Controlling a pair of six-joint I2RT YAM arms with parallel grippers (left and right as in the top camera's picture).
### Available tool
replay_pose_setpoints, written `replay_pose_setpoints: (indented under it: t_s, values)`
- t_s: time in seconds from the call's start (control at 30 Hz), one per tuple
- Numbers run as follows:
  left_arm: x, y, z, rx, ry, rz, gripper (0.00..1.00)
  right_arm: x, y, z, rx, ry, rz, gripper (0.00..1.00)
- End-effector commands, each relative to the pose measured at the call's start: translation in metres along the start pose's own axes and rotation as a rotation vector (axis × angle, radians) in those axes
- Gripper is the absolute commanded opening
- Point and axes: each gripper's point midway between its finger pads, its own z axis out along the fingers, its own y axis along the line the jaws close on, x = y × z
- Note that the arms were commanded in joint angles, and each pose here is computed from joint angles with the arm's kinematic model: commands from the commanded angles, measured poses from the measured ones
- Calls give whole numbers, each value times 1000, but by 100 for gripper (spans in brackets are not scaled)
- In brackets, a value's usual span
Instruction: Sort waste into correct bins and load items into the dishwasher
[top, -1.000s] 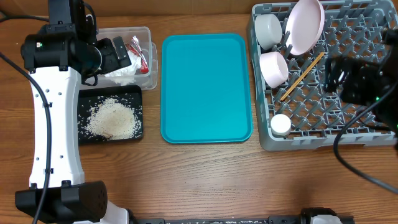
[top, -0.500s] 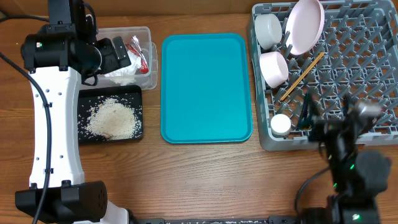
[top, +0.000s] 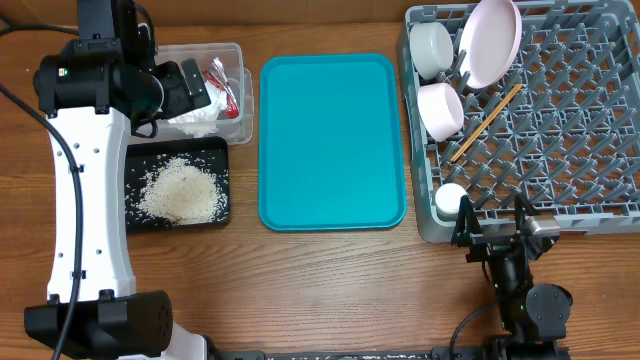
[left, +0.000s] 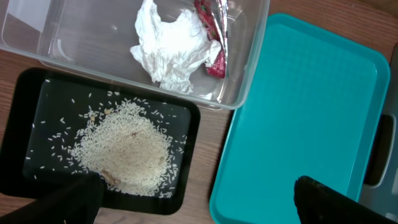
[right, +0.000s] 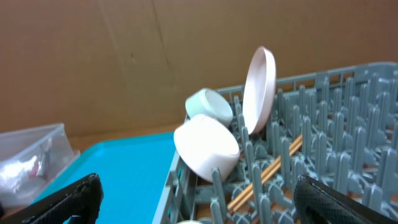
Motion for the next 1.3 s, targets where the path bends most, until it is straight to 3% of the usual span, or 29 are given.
replay_pose_setpoints:
  t_s: [0.0,0.33,1.27]
  values:
    - [-1,-3,-2,3,-9,-3,100,-8,1,-4,5,-50,-8,100]
    - [-1,-3,-2,3,-9,-3,100,19,-5,-6,37,59,-5,100]
    - [-1,-3,-2,3,-9,-3,100,18,-5,-6,37,55,-5,100]
